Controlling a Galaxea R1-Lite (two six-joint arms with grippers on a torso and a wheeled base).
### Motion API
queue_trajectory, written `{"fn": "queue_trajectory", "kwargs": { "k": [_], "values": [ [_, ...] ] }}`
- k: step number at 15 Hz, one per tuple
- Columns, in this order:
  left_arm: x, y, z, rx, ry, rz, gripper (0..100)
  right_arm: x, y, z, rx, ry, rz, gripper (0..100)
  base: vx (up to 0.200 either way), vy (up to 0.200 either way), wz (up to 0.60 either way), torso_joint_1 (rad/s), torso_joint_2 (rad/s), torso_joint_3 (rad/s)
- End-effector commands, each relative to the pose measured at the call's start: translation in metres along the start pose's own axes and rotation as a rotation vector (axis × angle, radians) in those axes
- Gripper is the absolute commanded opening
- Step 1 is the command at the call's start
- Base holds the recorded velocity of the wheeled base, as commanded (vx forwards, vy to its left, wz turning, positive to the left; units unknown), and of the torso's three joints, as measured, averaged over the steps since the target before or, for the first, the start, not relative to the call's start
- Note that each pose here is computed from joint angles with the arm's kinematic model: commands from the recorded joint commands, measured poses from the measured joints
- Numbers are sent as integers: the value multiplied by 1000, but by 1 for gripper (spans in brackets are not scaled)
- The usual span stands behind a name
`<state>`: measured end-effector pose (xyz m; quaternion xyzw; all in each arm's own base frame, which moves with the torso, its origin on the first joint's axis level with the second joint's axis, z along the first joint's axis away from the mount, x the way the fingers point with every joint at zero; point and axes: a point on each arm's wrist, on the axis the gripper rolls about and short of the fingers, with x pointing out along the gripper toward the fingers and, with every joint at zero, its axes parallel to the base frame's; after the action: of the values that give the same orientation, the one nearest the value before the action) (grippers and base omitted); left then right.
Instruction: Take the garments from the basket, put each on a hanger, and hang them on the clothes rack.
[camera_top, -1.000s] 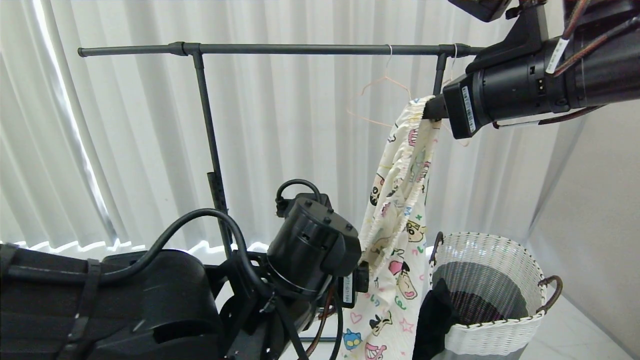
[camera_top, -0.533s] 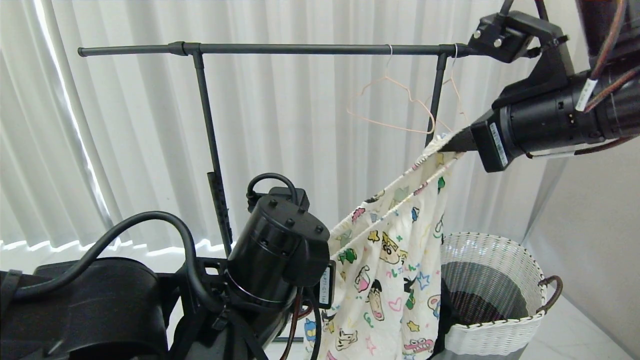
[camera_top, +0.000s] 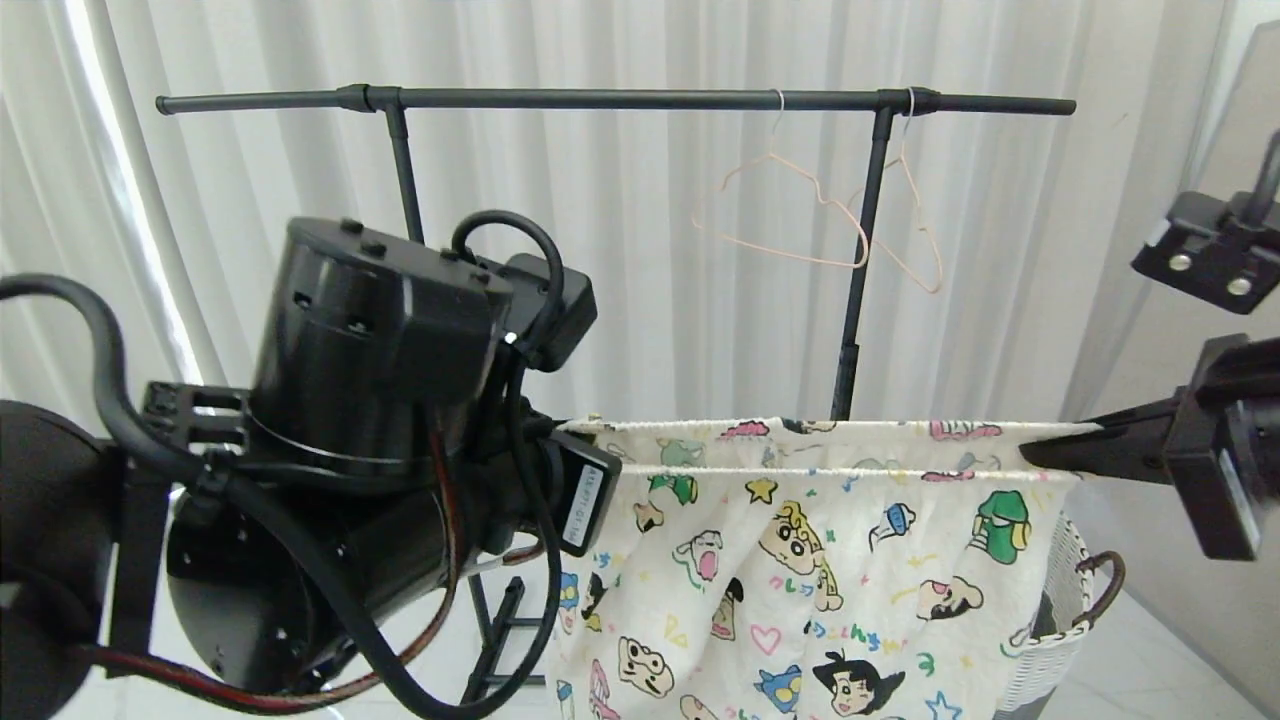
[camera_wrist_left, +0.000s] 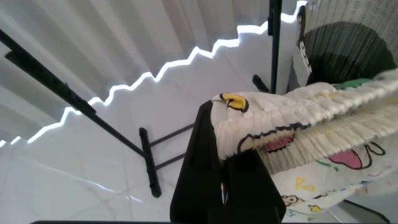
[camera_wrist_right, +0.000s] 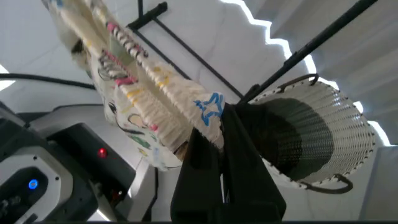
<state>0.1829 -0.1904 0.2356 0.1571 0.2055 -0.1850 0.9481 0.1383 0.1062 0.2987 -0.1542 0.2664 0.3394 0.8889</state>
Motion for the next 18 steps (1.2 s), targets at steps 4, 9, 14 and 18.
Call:
{"fn": "queue_trajectory", "kwargs": {
  "k": [4, 9, 14, 18],
  "values": [
    [-41, 28, 49, 5, 65, -120, 0, -40, 3, 1, -14, -154, -9, 0, 0, 0, 0, 0, 0, 0],
    [-87, 51, 63, -83, -65, -452, 0, -37, -1, 31, -17, -259, -16, 0, 0, 0, 0, 0, 0, 0],
    [-91, 61, 60, -103, -74, -271, 0, -47, -3, 48, -22, -323, -27, 0, 0, 0, 0, 0, 0, 0],
    [-95, 61, 59, -25, -92, -262, 0, -49, 0, 49, -33, -332, -16, 0, 0, 0, 0, 0, 0, 0]
  ]
}}
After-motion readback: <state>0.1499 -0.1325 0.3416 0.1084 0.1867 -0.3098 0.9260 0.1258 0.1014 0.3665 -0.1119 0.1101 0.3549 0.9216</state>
